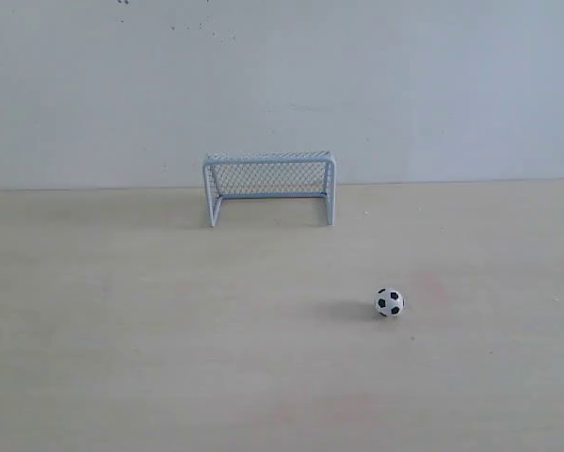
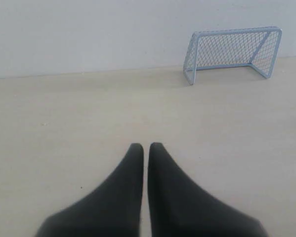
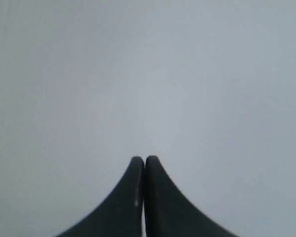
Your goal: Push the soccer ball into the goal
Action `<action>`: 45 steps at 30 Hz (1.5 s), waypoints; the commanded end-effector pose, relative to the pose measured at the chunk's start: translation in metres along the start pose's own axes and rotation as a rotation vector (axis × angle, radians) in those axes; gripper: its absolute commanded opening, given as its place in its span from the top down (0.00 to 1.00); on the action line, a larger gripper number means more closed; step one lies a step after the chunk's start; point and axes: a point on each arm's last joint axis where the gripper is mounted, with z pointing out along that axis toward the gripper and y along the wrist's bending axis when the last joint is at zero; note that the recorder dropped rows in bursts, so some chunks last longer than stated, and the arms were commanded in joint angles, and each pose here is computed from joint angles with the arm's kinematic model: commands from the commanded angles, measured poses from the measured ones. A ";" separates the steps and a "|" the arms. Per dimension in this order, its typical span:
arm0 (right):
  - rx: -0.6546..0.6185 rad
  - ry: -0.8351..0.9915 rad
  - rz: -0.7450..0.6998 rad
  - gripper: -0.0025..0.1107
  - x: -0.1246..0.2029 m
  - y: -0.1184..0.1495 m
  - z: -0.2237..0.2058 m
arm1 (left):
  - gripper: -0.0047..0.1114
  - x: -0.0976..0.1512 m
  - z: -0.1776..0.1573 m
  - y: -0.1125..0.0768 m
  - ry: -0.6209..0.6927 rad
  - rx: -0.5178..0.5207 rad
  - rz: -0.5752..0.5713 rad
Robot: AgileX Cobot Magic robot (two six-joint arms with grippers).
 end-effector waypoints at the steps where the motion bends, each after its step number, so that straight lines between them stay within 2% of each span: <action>1: 0.034 -0.310 0.008 0.98 -0.028 -0.003 -0.005 | 0.92 0.001 0.000 0.000 0.003 -0.004 0.006; 3: 0.045 -0.422 0.040 0.98 -0.037 -0.005 -0.008 | 0.92 0.001 0.000 0.000 0.003 -0.004 0.006; 5: 0.009 -0.523 0.148 0.98 -0.046 -0.004 -0.012 | 0.92 0.001 0.000 0.000 0.003 -0.004 0.006; 8: -0.054 -0.589 0.392 0.98 -0.050 -0.006 -0.016 | 0.92 0.001 0.000 0.000 0.003 -0.004 0.006; 10: -0.056 -0.584 0.440 0.98 -0.050 -0.007 -0.015 | 0.92 0.001 0.000 0.000 0.003 -0.004 0.006; 12: -0.054 -0.545 0.424 0.98 -0.056 -0.005 -0.011 | 0.92 0.001 0.000 0.000 0.003 -0.004 0.006; 15: -0.068 -0.371 0.356 0.98 -0.072 0.001 0.002 | 0.92 0.001 0.000 0.000 0.003 -0.004 0.006; 18: -0.084 -0.245 0.293 0.98 -0.102 0.007 0.013 | 0.92 0.001 0.000 0.000 0.003 -0.004 0.006; 23: -0.062 -0.026 0.284 0.98 -0.131 0.011 0.055 | 0.92 0.001 0.000 0.000 0.003 -0.004 0.006; 25: -0.048 0.089 0.280 0.98 -0.132 0.013 0.077 | 0.92 0.001 0.000 0.000 0.003 -0.004 0.006; 26: -0.028 0.250 0.275 0.98 -0.125 0.015 0.097 | 0.92 0.001 0.000 0.000 0.003 -0.004 0.006; 28: -0.004 0.456 0.261 0.98 -0.115 0.017 0.122 | 0.92 0.001 0.000 0.000 0.003 -0.004 0.006; 32: 0.014 0.701 0.209 0.98 -0.090 0.020 0.160 | 0.92 0.001 0.000 0.000 0.003 -0.004 0.006; 37: 0.043 0.775 0.293 0.98 -0.070 0.022 0.176 | 0.92 0.001 0.000 0.000 0.003 -0.004 0.006; 40: 0.020 0.681 0.259 0.98 -0.078 0.021 0.181 | 0.92 0.001 0.000 0.000 0.003 -0.004 0.006; 41: 0.008 0.646 0.234 0.98 -0.080 0.021 0.183 | 0.92 0.001 0.000 0.000 0.003 -0.004 0.006; 43: -0.052 0.608 0.052 0.98 -0.083 0.022 0.191 | 0.92 0.001 0.000 0.000 0.003 -0.004 0.006; 45: -0.079 0.679 -0.020 0.98 -0.081 0.023 0.201 | 0.92 0.001 0.000 0.000 0.003 -0.004 0.006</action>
